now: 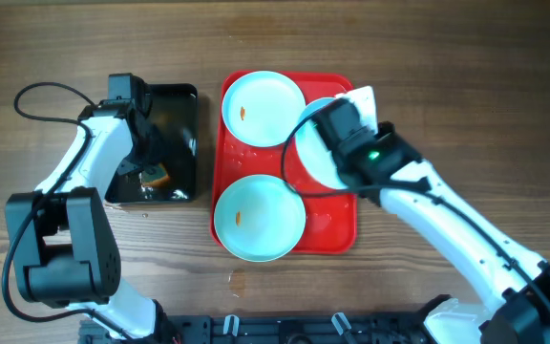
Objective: Clean dirty plates on tray and stack at the side
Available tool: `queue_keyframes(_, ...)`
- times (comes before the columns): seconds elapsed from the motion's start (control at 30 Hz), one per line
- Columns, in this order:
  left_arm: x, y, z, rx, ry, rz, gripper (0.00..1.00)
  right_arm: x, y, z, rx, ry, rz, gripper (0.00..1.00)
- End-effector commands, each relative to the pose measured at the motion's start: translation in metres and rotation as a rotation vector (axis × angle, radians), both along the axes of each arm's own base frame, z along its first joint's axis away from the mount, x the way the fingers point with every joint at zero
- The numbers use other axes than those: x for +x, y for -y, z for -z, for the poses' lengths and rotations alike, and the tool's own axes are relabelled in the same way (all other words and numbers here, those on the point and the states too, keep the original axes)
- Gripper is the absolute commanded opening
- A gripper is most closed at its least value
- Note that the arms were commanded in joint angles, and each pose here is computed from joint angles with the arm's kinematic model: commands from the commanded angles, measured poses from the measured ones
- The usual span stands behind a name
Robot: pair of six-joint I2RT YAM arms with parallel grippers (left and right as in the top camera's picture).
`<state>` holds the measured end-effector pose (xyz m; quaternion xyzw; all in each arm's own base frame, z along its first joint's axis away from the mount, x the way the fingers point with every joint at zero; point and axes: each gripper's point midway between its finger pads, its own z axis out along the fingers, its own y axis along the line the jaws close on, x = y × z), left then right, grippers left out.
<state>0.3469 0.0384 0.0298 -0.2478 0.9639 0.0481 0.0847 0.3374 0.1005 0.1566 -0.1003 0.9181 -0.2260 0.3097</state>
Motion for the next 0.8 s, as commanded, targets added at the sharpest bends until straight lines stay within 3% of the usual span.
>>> queue_keyframes(0.0, 0.0, 0.0, -0.001, -0.007, 0.004, 0.007, 0.11, 0.001, 0.006, -0.044, -0.214, 0.194, 0.036, 0.04)
queue_keyframes(0.33, 0.0, 0.0, -0.001, -0.007, 0.004, 0.007, 0.13, -0.011, -0.016, -0.071, -0.342, 0.323, -0.007, 0.05)
queue_keyframes(0.77, 0.0, 0.001, -0.001, -0.008, 0.004, 0.007, 0.13, -0.014, -0.024, -0.073, -0.342, 0.333, -0.029, 0.04)
